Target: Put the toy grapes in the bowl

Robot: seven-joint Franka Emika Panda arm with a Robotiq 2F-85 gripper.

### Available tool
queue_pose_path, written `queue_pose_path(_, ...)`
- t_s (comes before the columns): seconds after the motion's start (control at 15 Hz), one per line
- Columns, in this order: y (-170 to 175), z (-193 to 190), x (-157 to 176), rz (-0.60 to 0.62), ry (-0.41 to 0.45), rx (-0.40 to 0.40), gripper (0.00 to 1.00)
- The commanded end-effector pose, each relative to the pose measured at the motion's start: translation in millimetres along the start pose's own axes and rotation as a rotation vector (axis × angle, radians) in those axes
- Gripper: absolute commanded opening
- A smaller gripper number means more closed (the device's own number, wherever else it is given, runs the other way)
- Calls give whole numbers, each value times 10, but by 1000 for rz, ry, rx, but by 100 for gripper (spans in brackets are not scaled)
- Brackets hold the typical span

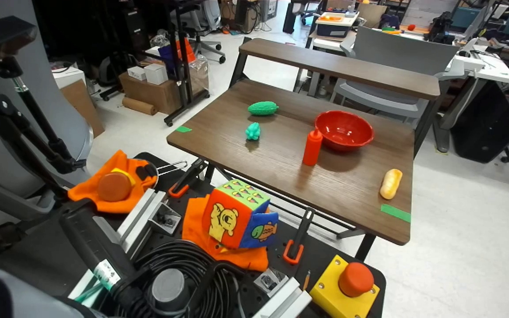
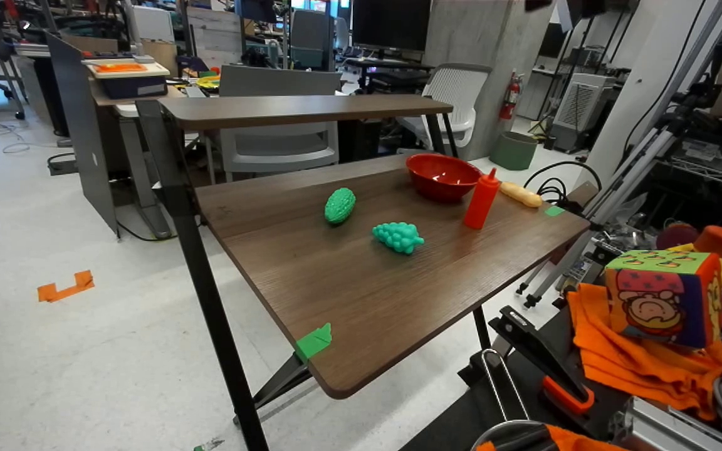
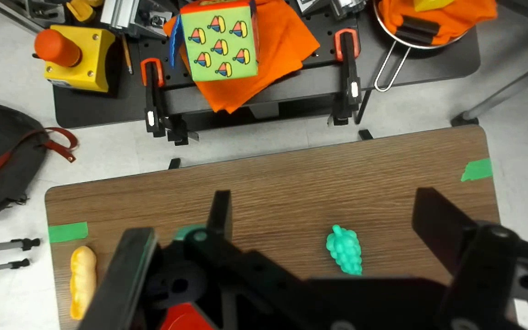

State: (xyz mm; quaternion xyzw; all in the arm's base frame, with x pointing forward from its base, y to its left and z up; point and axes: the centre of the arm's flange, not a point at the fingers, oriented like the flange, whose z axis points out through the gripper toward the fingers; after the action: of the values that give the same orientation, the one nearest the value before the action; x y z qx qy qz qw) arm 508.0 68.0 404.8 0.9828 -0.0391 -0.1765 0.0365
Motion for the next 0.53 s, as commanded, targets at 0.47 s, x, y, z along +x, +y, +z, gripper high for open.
queue_pose_path(0.47, -721, 889, 991, 49, -81, -151, 100)
